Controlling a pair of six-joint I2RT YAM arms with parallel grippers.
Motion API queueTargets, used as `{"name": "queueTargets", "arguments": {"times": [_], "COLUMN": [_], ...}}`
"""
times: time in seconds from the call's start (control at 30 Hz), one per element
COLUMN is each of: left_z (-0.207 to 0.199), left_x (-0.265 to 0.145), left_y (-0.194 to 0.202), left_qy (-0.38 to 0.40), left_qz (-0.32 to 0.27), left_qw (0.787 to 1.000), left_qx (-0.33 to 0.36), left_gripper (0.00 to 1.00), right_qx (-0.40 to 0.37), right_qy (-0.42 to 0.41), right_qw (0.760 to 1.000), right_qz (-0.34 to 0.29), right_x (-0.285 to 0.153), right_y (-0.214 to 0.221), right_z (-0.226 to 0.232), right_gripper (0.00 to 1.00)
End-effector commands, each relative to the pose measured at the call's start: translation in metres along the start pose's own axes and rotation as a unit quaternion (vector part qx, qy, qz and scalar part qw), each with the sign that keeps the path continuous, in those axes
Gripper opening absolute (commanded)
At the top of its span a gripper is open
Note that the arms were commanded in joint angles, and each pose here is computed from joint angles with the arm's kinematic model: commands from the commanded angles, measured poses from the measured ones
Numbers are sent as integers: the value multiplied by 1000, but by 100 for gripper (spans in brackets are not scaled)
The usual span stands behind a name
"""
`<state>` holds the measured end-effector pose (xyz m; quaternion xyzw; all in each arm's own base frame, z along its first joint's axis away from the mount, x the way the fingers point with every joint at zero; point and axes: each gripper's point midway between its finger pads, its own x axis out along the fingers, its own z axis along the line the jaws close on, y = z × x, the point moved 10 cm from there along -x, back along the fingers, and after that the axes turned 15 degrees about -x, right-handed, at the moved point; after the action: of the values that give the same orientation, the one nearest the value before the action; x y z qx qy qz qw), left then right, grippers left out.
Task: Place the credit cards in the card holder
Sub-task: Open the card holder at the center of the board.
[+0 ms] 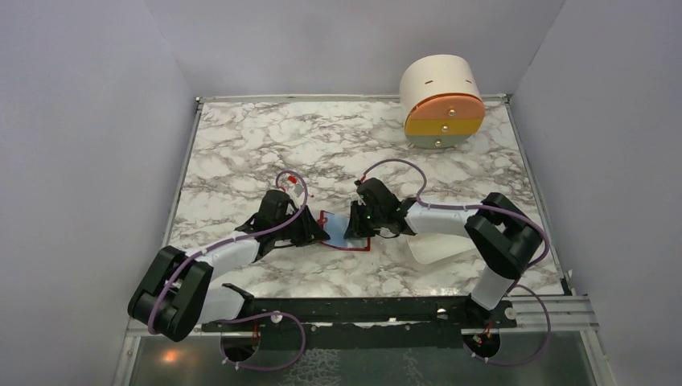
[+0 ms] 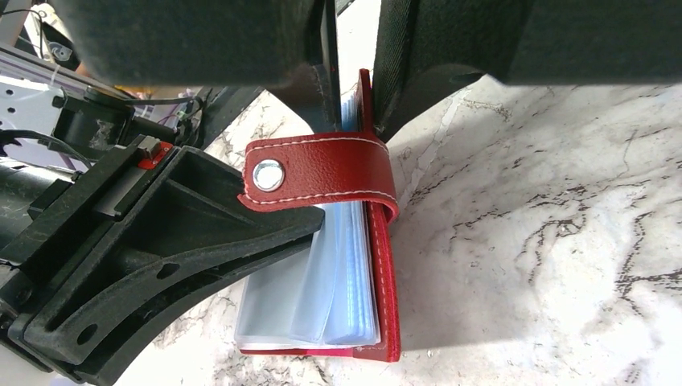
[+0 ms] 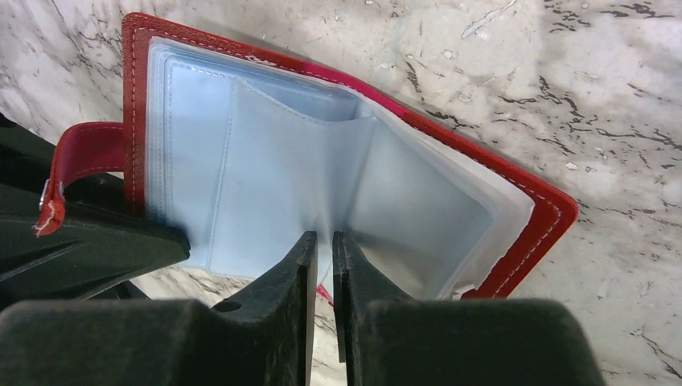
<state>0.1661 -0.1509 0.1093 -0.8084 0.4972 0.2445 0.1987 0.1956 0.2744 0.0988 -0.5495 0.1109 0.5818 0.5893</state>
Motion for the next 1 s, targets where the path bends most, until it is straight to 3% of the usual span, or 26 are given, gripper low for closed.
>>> {"name": "queueTargets", "arguments": {"times": [0.0,0.2,0.27,0.33,0.4,0.77,0.97], "left_z": [-6,-3,-2,-4,-6,-19,-26], "left_x": [3,5,6,7,6,-5,-9], "left_y": [-4,-4,-5,-5,-5,-3,-2], "left_qy": [16,13,12,17,24,49,62], "left_qz": [-1,-1,1,3,7,-4,-4], "left_qw": [1000,1000,1000,1000,1000,999,998], "left_qx": [17,17,17,18,17,13,20], "left_gripper": [20,15,10,0,0,0,0], "right_qx": [4,2,1,-1,-3,-16,-23], "right_qy": [27,28,28,29,28,-3,2], "right_qw": [999,999,999,999,1000,1000,999], "right_qz": [26,22,19,17,12,-23,-24], "right_x": [3,1,0,-2,-6,-49,-42], "right_y": [20,22,21,20,16,-6,-11], "right_z": [-8,-9,-9,-8,-6,17,26], "right_gripper": [13,12,12,12,13,63,69]}}
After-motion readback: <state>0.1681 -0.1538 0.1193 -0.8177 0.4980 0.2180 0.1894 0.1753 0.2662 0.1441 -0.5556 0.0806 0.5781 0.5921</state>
